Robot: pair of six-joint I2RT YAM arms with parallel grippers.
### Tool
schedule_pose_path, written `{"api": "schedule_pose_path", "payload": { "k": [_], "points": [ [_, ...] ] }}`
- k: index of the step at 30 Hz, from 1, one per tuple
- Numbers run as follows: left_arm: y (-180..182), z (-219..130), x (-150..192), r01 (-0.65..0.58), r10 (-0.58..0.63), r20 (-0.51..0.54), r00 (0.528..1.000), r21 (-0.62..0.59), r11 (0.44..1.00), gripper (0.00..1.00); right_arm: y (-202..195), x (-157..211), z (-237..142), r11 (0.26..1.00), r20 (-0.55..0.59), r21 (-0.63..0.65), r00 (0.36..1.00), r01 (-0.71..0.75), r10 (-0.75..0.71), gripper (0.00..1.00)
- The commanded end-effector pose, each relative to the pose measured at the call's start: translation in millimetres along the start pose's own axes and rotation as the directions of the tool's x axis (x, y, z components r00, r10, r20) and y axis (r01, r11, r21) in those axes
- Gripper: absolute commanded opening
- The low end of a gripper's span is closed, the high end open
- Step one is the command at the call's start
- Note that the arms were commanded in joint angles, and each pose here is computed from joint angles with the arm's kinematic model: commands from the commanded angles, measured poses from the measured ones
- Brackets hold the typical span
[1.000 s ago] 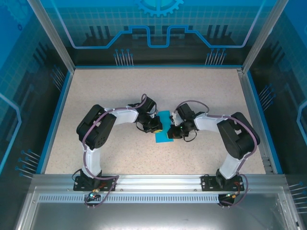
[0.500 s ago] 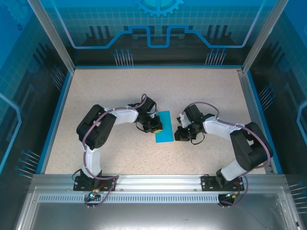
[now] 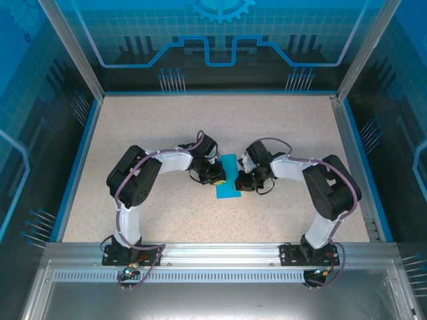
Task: Fold a paper plane with a square sheet of paper (pick it up from the middle)
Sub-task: Fold the triangle a second time at the center of the table.
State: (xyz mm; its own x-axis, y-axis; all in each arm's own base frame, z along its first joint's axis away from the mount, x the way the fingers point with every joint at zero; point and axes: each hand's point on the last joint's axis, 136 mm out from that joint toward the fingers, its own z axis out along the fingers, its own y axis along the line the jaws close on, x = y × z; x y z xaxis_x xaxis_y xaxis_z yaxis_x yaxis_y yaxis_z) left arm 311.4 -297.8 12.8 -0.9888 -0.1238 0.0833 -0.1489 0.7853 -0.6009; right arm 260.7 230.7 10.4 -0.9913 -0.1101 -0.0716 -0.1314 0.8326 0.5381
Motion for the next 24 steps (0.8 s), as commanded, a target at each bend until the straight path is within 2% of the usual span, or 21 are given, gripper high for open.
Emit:
{"api": "schedule_pose_path", "payload": {
  "k": [1, 10, 24],
  "points": [
    [29.7, 7.7, -1.2, 0.017, -0.016, 0.007, 1.000, -0.110, 0.994, 0.11, -21.7, 16.5, 8.3, 0.995, -0.058, 0.096, 0.997, -0.037, 0.042, 0.06],
    [49.8, -6.0, -20.5, 0.045, -0.039, 0.095, 0.995, -0.061, 0.997, 0.11, -41.1, 33.9, 10.0, 0.985, -0.099, 0.162, 0.992, -0.057, 0.074, 0.05],
    [52.2, -33.5, -46.3, 0.065, -0.047, 0.178, 0.983, -0.100, 0.993, 0.12, -46.8, 38.0, 11.5, 0.980, -0.111, 0.188, 0.990, -0.065, 0.087, 0.06]
  ]
}}
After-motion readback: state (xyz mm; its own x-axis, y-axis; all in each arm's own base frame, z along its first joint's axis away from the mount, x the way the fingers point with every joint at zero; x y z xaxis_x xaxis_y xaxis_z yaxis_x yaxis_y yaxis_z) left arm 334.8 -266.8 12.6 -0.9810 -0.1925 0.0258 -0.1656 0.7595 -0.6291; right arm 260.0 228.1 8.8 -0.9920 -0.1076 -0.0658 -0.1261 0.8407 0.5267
